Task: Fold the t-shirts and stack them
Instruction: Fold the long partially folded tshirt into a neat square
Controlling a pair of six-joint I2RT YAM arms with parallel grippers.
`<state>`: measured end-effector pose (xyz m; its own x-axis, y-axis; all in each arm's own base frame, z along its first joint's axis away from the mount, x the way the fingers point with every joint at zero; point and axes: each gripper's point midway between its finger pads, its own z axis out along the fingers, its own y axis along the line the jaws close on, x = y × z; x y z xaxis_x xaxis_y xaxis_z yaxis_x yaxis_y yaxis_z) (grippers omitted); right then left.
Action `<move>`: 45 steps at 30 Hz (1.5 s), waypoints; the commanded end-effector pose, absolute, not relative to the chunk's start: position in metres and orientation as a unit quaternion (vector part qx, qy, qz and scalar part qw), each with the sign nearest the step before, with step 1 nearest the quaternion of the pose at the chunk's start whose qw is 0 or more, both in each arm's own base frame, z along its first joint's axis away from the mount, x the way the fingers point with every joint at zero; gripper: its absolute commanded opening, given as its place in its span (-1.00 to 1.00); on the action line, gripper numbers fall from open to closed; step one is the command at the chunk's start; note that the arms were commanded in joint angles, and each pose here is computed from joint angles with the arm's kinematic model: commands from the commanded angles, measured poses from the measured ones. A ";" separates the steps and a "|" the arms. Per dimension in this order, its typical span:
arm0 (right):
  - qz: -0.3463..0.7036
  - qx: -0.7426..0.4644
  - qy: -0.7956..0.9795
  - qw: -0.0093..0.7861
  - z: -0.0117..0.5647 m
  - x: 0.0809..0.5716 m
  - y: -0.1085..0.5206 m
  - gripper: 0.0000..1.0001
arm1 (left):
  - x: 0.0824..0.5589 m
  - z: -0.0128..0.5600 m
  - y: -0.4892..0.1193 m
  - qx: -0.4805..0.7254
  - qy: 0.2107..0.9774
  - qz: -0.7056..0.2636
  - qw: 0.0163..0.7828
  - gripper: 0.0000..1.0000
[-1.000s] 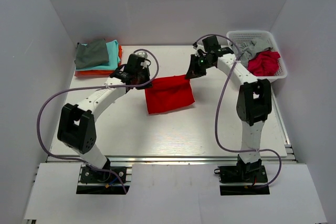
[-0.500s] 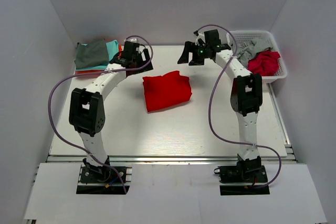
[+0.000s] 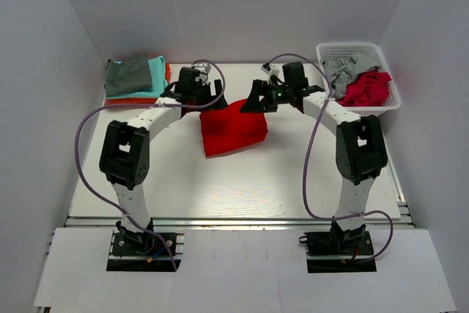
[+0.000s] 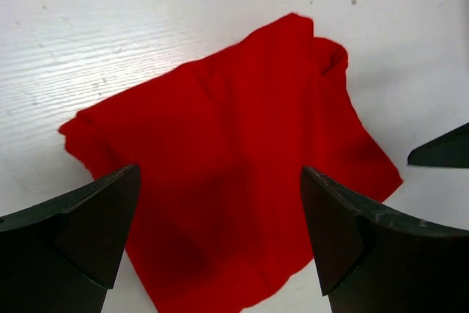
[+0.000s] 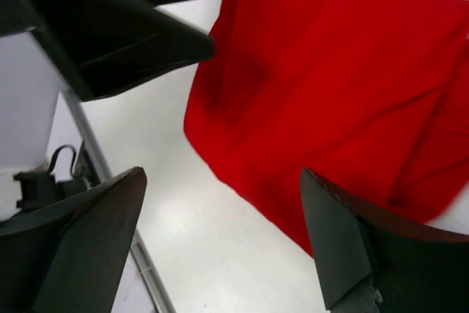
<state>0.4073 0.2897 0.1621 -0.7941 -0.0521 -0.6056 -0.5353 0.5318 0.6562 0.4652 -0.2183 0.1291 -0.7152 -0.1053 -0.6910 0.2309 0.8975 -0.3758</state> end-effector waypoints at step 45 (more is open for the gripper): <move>0.314 -0.147 0.890 0.294 0.085 0.499 0.263 0.28 | 0.504 0.082 -0.177 0.019 0.914 -0.146 0.378 0.22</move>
